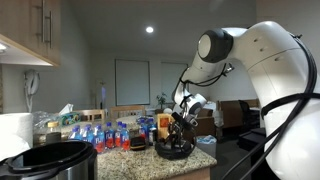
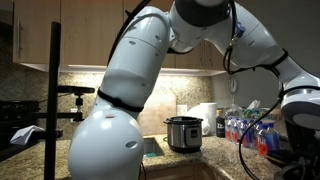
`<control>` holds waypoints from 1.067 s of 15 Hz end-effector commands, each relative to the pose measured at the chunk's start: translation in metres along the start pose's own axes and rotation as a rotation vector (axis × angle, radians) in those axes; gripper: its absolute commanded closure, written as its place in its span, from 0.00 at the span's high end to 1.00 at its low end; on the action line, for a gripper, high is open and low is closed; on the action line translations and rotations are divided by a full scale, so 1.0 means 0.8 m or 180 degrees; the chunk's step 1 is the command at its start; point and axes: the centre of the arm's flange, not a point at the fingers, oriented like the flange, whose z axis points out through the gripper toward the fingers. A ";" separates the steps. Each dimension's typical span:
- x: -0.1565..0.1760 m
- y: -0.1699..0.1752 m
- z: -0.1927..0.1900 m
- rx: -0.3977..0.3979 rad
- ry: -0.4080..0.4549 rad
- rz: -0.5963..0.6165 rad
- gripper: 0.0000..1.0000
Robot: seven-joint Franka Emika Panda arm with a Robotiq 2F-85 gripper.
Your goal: Put the black lid on the rice cooker then remove it and place it on the counter.
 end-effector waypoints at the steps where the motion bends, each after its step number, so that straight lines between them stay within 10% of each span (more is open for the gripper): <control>1: -0.001 -0.015 0.005 0.0051 0.0115 0.0121 0.00; 4: -0.007 -0.018 0.007 0.0025 0.0108 0.0143 0.00; 5: -0.010 -0.018 0.006 0.0021 0.0100 0.0144 0.27; 16: -0.024 -0.032 -0.045 -0.0277 0.0217 0.0091 0.92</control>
